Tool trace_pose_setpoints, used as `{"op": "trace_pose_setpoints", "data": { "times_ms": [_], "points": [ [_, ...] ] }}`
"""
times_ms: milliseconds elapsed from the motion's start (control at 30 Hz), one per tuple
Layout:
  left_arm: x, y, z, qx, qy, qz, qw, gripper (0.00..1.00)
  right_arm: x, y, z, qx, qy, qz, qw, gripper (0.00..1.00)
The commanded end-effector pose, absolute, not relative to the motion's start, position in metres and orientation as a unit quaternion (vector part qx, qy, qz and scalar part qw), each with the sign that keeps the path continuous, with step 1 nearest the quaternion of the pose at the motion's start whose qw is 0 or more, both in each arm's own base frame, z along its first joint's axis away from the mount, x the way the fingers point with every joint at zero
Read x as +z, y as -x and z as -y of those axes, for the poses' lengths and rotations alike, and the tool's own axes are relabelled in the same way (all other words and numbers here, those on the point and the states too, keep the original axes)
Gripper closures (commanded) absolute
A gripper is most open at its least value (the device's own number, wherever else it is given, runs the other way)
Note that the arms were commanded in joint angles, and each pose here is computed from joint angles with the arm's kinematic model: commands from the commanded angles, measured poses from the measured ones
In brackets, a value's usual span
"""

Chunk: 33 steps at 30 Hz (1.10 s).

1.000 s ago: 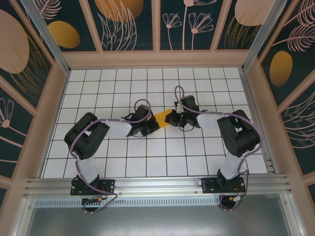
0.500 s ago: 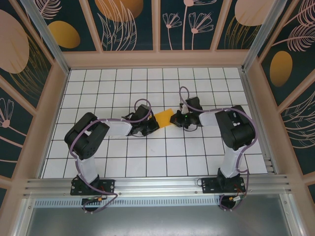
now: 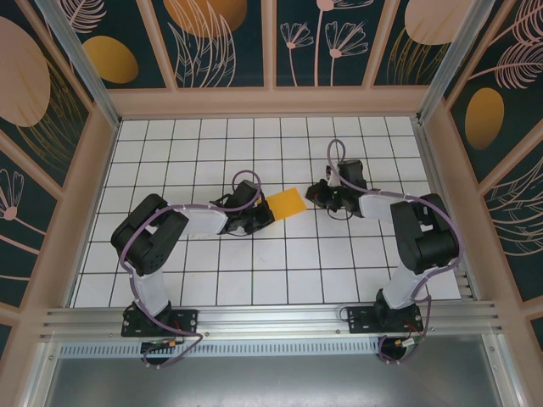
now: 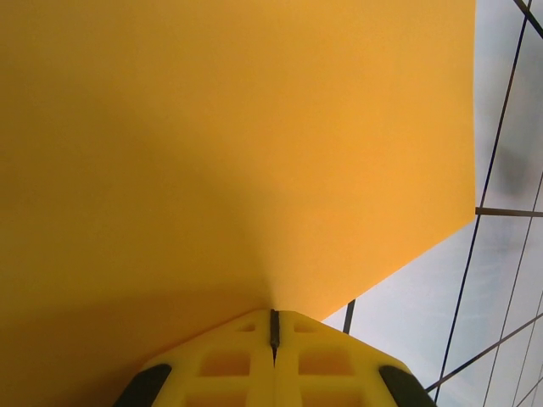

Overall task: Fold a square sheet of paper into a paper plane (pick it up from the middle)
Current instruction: First fold in half a square sheet of paper at the center of the table.

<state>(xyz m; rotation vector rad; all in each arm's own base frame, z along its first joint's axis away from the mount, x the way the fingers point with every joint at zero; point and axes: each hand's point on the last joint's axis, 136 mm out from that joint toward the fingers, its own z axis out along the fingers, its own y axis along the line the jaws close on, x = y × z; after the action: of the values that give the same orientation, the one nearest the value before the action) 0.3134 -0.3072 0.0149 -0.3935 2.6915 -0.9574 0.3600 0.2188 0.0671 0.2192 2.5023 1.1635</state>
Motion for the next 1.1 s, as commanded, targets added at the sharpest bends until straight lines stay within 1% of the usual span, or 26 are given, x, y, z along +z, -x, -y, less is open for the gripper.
{"op": "trace_pose_setpoints", "data": {
  "times_ms": [0, 200, 333, 467, 533, 700, 933, 1067],
  "points": [
    [0.014, -0.314, 0.302, -0.312, 0.129, -0.932, 0.134, 1.00, 0.064, -0.342, -0.246, 0.439, -0.057, -0.883, 0.155, 1.00],
    [0.020, -0.317, 0.311, -0.333, 0.122, -0.925, 0.136, 1.00, 0.031, -0.329, -0.266, 0.421, -0.057, -0.899, 0.105, 1.00],
    [0.035, -0.323, 0.321, -0.364, 0.110, -0.913, 0.149, 1.00, 0.015, -0.327, -0.258, 0.397, -0.071, -0.911, 0.093, 1.00],
    [0.064, -0.330, 0.338, -0.426, 0.107, -0.883, 0.163, 1.00, 0.005, -0.325, -0.252, 0.383, -0.084, -0.916, 0.081, 1.00],
    [0.069, -0.334, 0.340, -0.435, 0.117, -0.877, 0.167, 1.00, 0.002, -0.324, -0.251, 0.377, -0.088, -0.919, 0.078, 1.00],
    [0.055, -0.338, 0.339, -0.424, 0.145, -0.880, 0.156, 1.00, -0.003, -0.323, -0.248, 0.371, -0.098, -0.921, 0.073, 1.00],
    [0.035, -0.333, 0.345, -0.415, 0.154, -0.888, 0.127, 1.00, -0.009, -0.322, -0.246, 0.365, -0.106, -0.923, 0.065, 1.00],
    [0.025, -0.329, 0.340, -0.399, 0.158, -0.895, 0.122, 1.00, -0.005, -0.322, -0.249, 0.371, -0.103, -0.921, 0.066, 1.00]
  ]
}}
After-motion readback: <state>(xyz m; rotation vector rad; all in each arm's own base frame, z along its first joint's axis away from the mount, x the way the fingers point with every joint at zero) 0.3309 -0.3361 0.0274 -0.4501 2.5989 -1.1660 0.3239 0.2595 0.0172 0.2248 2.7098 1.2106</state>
